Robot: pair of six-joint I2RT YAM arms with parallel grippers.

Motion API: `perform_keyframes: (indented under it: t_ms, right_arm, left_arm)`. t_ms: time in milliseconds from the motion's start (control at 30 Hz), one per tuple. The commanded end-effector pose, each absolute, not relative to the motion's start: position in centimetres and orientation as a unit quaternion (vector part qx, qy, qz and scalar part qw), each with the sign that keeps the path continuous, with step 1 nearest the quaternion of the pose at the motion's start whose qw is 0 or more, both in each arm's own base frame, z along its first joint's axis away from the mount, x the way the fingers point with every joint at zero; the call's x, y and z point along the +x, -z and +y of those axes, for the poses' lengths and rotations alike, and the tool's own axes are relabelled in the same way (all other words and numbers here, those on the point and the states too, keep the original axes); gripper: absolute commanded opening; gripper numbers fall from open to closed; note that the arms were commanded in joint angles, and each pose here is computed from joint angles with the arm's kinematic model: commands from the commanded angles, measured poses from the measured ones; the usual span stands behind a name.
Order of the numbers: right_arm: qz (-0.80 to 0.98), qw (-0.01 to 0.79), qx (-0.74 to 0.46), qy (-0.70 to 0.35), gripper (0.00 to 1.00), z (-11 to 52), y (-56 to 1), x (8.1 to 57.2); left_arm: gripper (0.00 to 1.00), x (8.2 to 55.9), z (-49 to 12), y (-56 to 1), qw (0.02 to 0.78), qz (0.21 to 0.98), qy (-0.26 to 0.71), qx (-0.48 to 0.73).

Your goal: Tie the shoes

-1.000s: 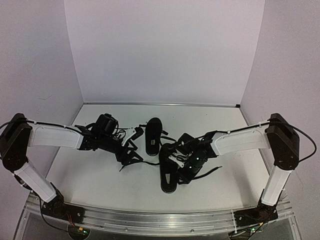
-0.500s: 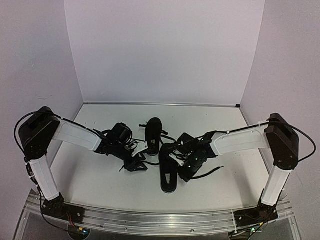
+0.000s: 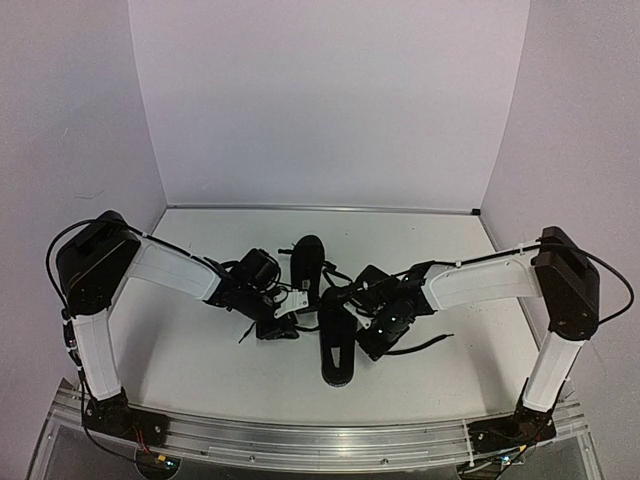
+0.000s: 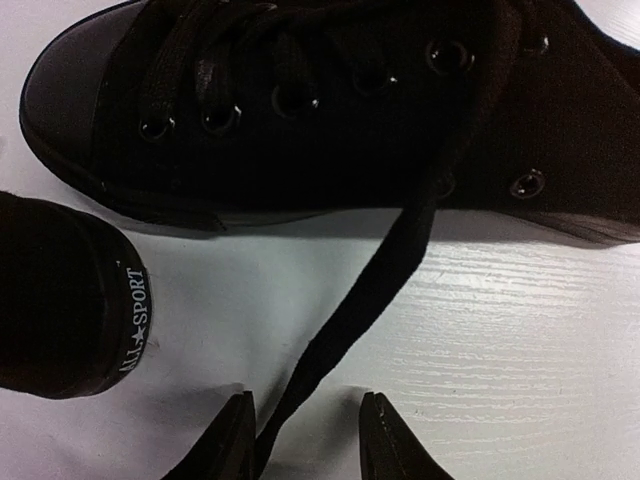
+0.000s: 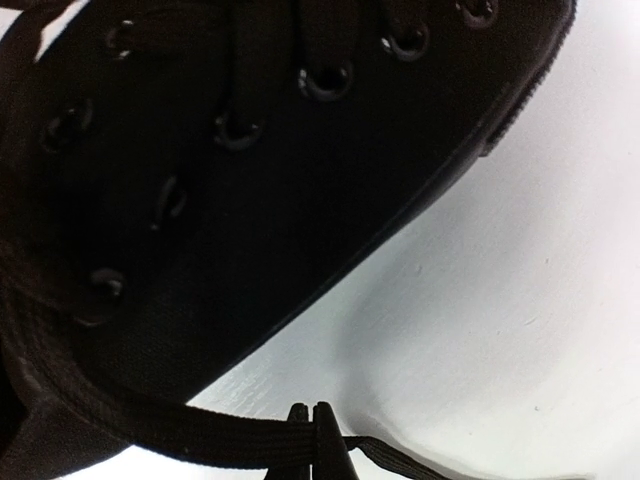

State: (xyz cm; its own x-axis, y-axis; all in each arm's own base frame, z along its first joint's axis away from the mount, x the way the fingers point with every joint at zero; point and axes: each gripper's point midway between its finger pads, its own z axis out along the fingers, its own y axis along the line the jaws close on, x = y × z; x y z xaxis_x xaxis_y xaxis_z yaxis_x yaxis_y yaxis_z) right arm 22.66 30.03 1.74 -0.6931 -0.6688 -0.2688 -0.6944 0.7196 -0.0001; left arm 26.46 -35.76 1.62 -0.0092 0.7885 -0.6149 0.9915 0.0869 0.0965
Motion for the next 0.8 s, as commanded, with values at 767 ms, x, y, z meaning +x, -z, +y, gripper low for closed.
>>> perform_keyframes:
  t_ms: [767]
  right_arm:
    - [0.937, 0.101, -0.335, 0.004, 0.00, 26.9, -1.8, 22.9]
  left_arm:
    - [0.00, 29.1, -30.9, -6.9, 0.320, 0.761, 0.124, 0.551]
